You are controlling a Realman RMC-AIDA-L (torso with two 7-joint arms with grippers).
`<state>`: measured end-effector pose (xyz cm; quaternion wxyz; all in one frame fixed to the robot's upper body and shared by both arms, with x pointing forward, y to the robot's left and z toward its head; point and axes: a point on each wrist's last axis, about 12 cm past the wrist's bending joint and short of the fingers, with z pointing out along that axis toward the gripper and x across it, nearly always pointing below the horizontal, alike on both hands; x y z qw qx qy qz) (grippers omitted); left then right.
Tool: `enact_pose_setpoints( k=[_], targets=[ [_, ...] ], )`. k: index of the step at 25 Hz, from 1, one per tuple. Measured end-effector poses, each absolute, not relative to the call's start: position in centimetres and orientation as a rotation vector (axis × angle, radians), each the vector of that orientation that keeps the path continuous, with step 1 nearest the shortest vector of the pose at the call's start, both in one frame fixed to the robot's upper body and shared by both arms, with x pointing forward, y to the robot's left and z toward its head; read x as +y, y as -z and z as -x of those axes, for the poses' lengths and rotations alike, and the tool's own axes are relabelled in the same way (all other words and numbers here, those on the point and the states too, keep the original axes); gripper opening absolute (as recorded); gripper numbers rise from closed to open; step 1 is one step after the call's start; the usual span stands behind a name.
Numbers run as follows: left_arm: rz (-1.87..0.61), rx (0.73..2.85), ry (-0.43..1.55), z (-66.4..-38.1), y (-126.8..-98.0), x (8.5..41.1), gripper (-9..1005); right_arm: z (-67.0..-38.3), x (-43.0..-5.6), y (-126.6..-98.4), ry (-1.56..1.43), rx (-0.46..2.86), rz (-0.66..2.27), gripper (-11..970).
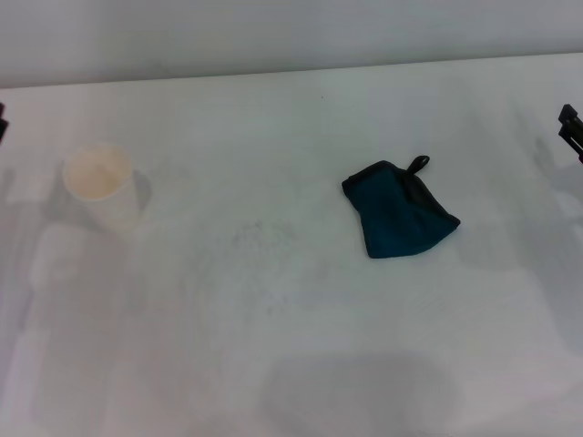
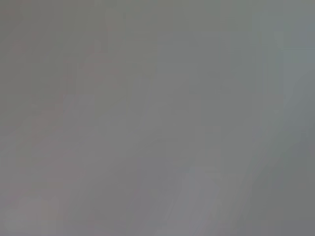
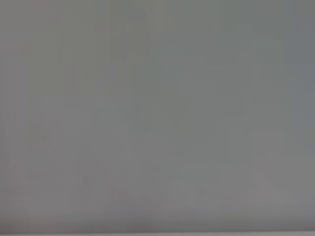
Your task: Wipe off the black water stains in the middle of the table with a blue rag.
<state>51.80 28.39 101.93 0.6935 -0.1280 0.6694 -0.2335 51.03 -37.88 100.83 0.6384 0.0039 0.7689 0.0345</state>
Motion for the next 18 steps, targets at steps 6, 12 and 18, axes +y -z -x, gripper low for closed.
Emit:
enact_pose_setpoints(
  k=[6, 12, 18],
  targets=[
    [0.317, 1.495, 0.545, -51.1, -101.61, 27.95, 887, -50.94, -37.78, -101.05, -0.088, 1.734, 0.004, 775],
    [0.318, 1.51, 0.518, -50.66, -101.26, 28.43, 887, -50.85, -37.56, -101.4, -0.108, 1.703, 0.028, 774],
    [0.319, 1.505, 0.517, -50.68, -101.33, 28.53, 887, -50.71, -37.45, -101.2, -0.112, 1.711, 0.025, 774]
  ],
)
